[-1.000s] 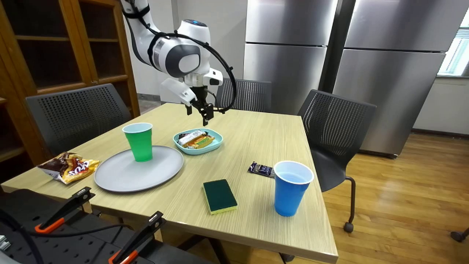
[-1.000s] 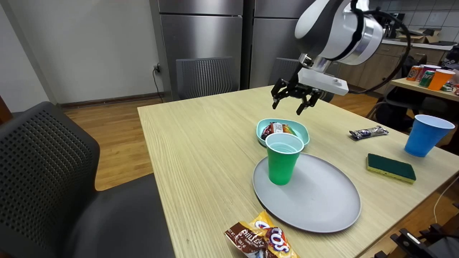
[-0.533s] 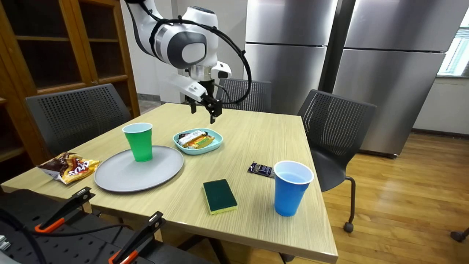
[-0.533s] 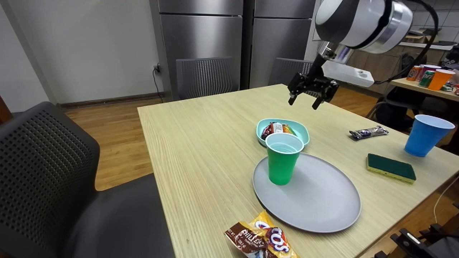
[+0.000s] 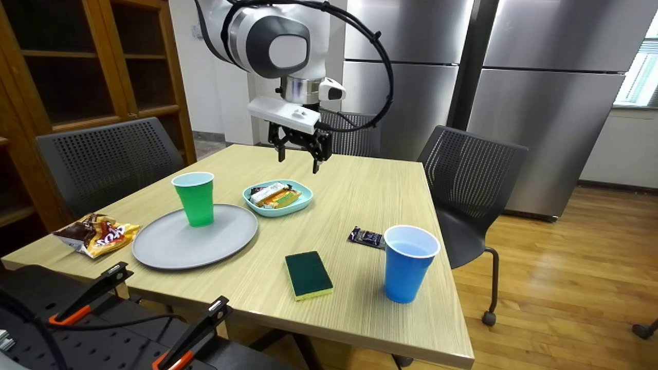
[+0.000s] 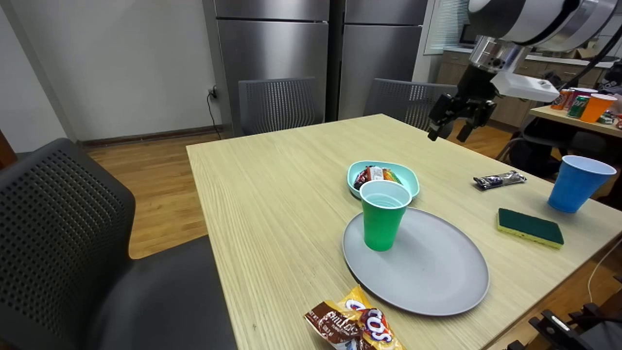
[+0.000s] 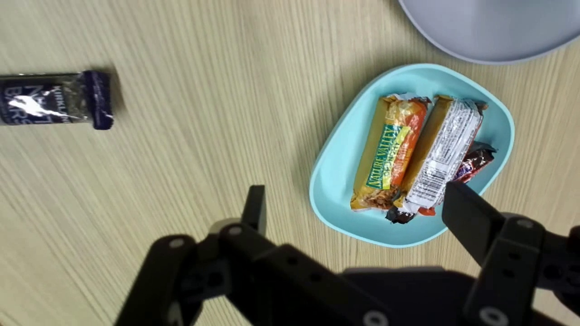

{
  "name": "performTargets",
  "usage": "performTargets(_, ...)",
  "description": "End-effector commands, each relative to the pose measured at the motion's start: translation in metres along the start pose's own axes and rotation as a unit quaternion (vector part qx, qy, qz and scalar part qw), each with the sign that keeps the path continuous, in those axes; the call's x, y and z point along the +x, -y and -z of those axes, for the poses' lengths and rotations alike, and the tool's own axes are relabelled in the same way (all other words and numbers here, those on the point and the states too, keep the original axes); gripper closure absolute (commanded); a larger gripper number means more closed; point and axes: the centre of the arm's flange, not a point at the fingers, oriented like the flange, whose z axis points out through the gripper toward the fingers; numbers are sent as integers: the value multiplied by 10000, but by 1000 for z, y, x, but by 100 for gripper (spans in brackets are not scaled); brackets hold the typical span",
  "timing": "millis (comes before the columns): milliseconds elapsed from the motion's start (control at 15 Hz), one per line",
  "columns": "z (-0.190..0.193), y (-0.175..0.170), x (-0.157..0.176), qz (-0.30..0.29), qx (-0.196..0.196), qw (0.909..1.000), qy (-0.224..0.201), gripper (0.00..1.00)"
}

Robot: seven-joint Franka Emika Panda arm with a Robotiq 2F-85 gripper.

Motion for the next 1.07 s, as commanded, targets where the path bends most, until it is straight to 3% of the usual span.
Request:
performTargets(0,37,-25,-22,354,75,9993,114,0)
performTargets(533,22,-30,-13,310,-27,9994,125,0)
performTargets(667,31,-32,-20,381,-148,9991,-127,0)
performTargets(1000,54,-60,-39,18,-107,9997,-199,0)
